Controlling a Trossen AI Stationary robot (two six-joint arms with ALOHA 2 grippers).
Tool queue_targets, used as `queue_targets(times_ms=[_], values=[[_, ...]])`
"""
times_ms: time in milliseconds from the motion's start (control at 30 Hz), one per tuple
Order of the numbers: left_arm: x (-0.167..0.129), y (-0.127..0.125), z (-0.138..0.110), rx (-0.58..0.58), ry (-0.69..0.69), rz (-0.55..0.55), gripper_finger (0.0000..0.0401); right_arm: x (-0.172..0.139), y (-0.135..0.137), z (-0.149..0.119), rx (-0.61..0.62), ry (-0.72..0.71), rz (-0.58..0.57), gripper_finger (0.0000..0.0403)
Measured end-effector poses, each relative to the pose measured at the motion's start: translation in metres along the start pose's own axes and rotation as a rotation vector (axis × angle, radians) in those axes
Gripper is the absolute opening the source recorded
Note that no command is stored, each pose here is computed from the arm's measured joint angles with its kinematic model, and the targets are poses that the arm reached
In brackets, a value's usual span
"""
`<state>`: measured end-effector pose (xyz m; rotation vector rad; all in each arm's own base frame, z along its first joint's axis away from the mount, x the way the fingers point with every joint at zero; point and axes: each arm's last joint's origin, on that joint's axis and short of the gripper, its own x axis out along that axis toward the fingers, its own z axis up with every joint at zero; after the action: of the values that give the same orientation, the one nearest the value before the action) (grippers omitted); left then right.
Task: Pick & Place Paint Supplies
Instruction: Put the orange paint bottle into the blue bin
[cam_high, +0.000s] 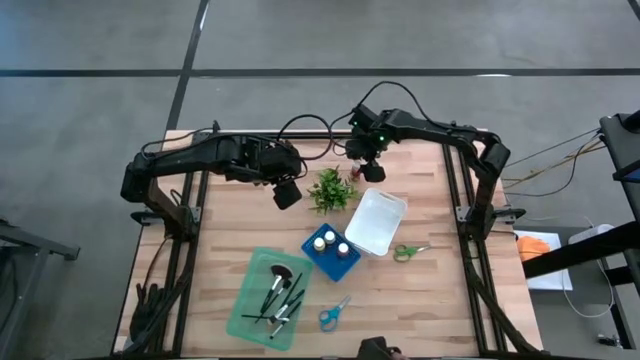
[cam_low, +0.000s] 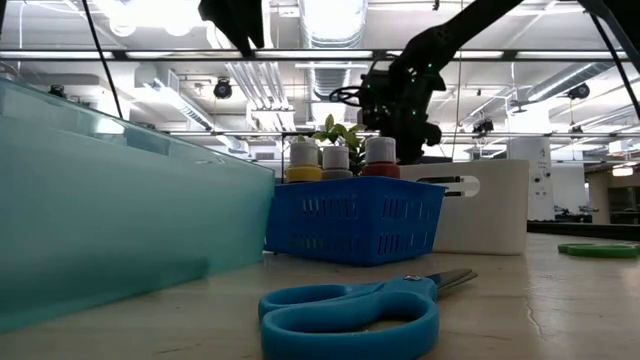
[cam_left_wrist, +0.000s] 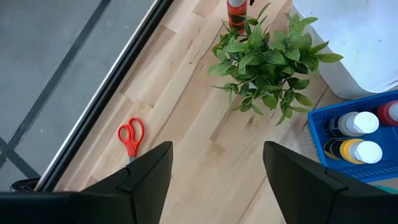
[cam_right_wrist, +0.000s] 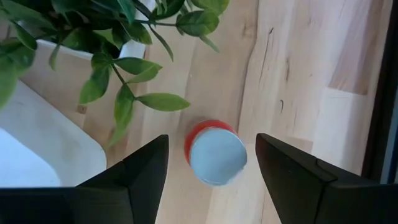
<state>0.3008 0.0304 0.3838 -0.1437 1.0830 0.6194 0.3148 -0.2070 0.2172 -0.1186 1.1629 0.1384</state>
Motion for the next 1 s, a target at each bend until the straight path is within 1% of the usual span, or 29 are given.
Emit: queue_targets(times_ms=[133,200,300,467,667,733,867,1000], values=[[0.0,0.0,0.0,0.001,0.001,0.0,0.0258,0.003,-0.001,-0.001,0.014,0.006,0.004,0.0238],[0.0,0.0,0.0,0.001,0.002,0.001,0.0258,0.004,-0.001,-0.001,0.021,0.008,0.006,0.0227],[0.0,0.0,0.0,0.001,0.003,0.001,0.0258,0.004,-0.001,-0.001,0.024,0.009,0.006,0.0194],[0.0,0.0,0.0,0.001,0.003,0.001,0.0258,0.004,-0.001,-0.001,0.027,0.007,0.003,0.0113],[0.0,0.0,0.0,0.001,0.003,0.001,0.0259,-0.001,0.0,-0.002,0.068,0.032,-0.026,0.011],[0.0,0.0,0.0,0.001,0.003,0.001,0.0258,-0.01,0.002,-0.002,0.079,0.035,-0.053,0.011],[0.0,0.0,0.0,0.019,0.003,0.001,0.0259,-0.041,0.007,-0.002,0.126,-0.003,-0.109,0.011],[0.0,0.001,-0.002,0.036,0.02,0.008,0.0259,-0.079,0.022,-0.004,0.214,-0.079,-0.1,0.011]])
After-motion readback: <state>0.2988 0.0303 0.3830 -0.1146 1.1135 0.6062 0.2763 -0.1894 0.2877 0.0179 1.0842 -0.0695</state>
